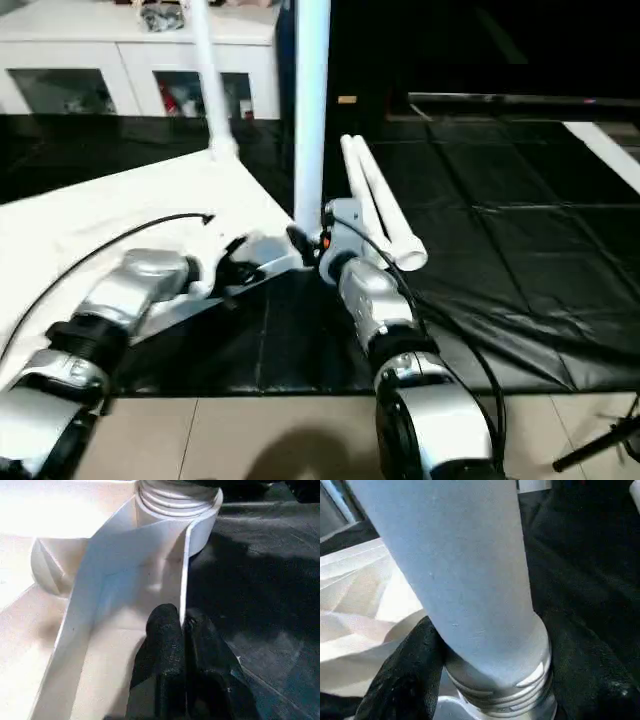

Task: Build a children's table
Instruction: Rotate leg to tighten

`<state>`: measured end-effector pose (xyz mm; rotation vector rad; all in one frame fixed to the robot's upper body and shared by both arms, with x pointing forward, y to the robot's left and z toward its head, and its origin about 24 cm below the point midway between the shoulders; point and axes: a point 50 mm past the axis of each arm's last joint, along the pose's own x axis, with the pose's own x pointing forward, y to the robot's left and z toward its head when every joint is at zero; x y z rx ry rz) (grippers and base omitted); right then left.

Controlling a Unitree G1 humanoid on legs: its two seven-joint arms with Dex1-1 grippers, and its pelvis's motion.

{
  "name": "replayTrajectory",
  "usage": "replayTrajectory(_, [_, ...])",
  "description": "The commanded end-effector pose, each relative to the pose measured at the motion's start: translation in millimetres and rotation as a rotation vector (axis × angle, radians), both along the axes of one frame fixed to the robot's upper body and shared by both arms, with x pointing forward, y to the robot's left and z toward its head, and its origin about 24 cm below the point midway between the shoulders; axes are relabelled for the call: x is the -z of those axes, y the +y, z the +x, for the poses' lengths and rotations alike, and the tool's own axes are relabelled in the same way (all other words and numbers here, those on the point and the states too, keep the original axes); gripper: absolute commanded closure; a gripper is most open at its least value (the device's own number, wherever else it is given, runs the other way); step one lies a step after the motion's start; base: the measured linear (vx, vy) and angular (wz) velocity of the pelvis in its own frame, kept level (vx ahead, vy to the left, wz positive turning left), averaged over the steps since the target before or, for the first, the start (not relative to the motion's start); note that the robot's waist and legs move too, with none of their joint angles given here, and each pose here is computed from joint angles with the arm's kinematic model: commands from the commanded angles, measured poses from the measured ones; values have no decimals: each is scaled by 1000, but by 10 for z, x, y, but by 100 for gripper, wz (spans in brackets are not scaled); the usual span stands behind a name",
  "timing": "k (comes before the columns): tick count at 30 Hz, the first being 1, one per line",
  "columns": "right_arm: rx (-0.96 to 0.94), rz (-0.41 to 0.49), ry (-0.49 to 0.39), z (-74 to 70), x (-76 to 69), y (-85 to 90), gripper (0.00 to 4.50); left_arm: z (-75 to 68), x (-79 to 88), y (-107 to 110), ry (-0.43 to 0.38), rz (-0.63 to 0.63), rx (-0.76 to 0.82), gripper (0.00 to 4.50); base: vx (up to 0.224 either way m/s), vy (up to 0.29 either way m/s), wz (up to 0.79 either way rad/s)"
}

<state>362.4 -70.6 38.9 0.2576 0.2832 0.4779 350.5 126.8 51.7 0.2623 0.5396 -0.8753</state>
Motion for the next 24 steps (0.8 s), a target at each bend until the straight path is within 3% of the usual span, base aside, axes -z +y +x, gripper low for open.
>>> replayTrajectory(1, [-171,82,123,-237,202,455,128,140,-249,-23,-149,19,-69,450,0,0,0])
replayTrajectory(3, [-169,83,113,-223,193,419,108,105,-224,17,-145,33,-38,450,0,0,0])
replayTrajectory(8, [-187,-12,47,-186,190,256,70,17,-160,133,-123,82,39,450,0,0,0])
replayTrajectory(10, [-215,-34,3,-166,173,97,60,-38,-130,201,-108,110,102,450,0,0,0])
replayTrajectory(17, [-311,-54,-105,-145,58,-191,7,-137,-91,323,-75,139,210,450,0,0,0])
replayTrajectory(19, [-402,-81,-155,-154,-21,-320,7,-201,-68,399,-57,162,278,450,0,0,0])
replayTrajectory(20, [-545,-104,-200,-193,-110,-404,7,-278,-41,490,-27,188,350,450,0,0,0])
replayTrajectory(24, [-710,-132,-223,-249,-181,-459,7,-350,-28,590,0,224,427,450,0,0,0])
